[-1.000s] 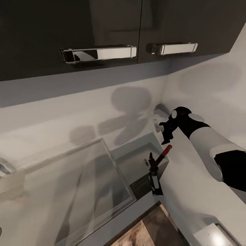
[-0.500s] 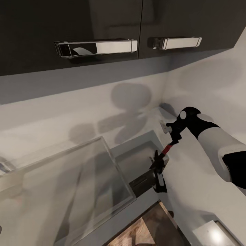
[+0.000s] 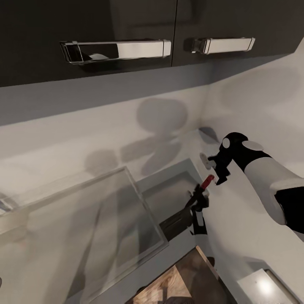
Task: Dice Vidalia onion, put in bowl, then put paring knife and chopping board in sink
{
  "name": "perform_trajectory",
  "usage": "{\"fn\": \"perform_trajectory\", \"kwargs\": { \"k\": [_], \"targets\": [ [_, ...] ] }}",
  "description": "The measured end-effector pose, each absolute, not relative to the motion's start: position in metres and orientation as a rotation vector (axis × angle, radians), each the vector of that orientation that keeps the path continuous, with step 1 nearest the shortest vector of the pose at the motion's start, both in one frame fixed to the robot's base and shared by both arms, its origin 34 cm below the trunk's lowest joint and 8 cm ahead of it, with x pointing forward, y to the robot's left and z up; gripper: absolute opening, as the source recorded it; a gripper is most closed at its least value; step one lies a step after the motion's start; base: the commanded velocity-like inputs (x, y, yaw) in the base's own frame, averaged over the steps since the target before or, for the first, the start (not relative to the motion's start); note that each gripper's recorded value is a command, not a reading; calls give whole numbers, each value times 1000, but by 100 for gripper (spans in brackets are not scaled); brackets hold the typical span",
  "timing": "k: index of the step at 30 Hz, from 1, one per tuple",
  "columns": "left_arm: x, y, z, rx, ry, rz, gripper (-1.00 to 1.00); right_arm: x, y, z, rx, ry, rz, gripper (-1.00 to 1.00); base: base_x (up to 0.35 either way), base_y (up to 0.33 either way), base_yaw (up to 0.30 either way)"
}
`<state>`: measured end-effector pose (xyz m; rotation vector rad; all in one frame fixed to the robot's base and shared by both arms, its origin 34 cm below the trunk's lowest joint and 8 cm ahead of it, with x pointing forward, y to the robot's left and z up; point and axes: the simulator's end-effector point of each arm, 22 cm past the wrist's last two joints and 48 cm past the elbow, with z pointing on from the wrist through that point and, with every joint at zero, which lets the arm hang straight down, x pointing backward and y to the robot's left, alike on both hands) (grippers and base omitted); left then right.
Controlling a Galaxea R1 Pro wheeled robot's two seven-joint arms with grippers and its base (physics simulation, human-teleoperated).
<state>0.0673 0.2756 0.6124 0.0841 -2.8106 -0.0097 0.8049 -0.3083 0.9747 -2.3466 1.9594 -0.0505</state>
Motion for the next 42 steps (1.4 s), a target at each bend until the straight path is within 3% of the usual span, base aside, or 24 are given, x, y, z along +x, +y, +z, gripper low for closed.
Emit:
{"fn": "perform_trajectory", "kwargs": {
  "k": [14,42],
  "targets": [
    [67,275,612,84,-2809,-8,100,778,-304,975,-2434,1994,87,100,0,0,0],
    [62,274,613,84,-2796,-8,100,793,-283,967,-2440,1895,60,100,0,0,0]
  ]
}}
